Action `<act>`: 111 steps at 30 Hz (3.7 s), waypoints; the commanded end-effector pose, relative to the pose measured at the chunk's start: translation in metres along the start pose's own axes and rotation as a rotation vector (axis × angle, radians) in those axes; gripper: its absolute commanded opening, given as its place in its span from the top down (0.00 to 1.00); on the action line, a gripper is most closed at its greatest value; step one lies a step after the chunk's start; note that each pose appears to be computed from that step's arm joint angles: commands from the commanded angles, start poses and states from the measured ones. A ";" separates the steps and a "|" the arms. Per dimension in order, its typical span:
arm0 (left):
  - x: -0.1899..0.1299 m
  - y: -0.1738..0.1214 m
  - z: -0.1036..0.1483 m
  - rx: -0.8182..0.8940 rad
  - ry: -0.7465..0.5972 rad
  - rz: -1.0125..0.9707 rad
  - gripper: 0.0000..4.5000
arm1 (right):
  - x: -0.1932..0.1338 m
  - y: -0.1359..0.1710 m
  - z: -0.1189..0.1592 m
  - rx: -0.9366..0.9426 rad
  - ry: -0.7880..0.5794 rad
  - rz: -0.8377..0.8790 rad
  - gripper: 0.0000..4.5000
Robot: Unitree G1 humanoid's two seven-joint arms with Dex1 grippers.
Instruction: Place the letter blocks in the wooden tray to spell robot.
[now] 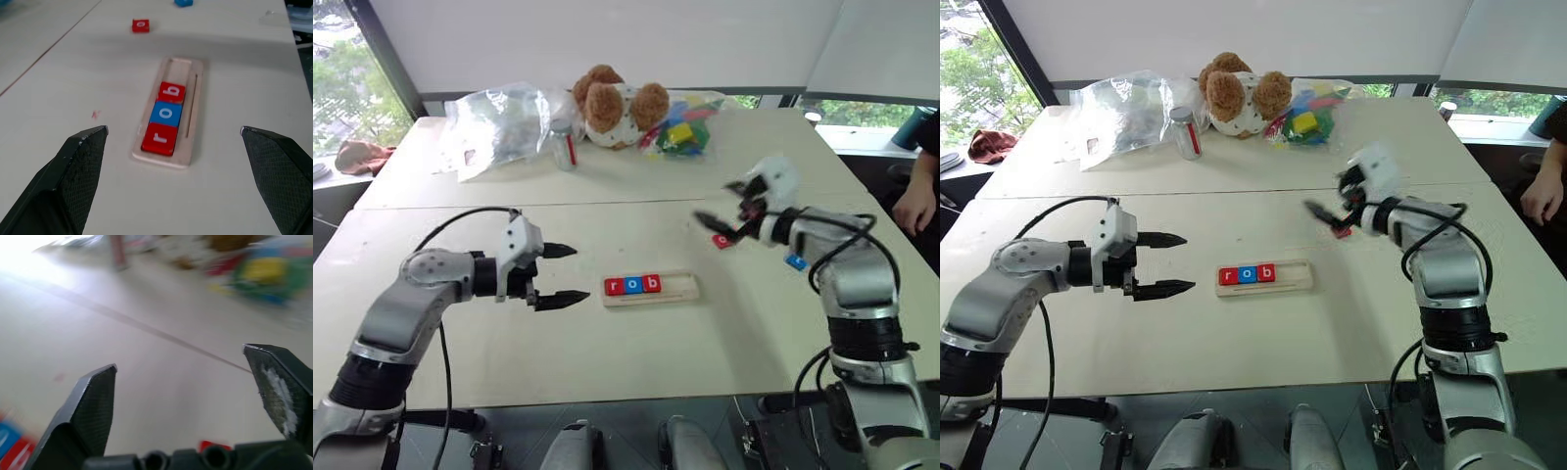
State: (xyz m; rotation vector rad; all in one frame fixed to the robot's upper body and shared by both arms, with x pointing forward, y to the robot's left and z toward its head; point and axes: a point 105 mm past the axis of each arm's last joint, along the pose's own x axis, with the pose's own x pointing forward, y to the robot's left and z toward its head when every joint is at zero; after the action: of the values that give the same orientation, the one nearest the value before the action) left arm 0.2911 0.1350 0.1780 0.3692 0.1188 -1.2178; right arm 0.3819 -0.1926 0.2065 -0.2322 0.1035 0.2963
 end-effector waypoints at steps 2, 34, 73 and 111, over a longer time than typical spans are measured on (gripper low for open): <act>0.010 0.001 0.016 0.040 -0.050 -0.035 0.00 | -0.003 -0.008 -0.041 0.204 0.113 -0.324 0.01; 0.013 0.001 -0.007 0.018 -0.011 0.012 0.00 | 0.011 0.050 -0.072 0.159 0.233 -0.379 0.01; 0.023 0.004 -0.010 0.029 -0.020 -0.027 0.00 | -0.078 0.052 -0.102 0.203 0.302 -0.392 0.75; -0.004 -0.002 -0.018 0.057 0.115 -0.091 0.00 | -0.065 -0.014 -0.133 -0.346 0.224 0.743 0.01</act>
State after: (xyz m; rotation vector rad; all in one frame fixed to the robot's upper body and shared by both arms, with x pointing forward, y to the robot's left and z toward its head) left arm 0.2917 0.1429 0.1521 0.4507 0.2340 -1.3031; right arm 0.3177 -0.2581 0.0952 -0.5685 0.3483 1.0023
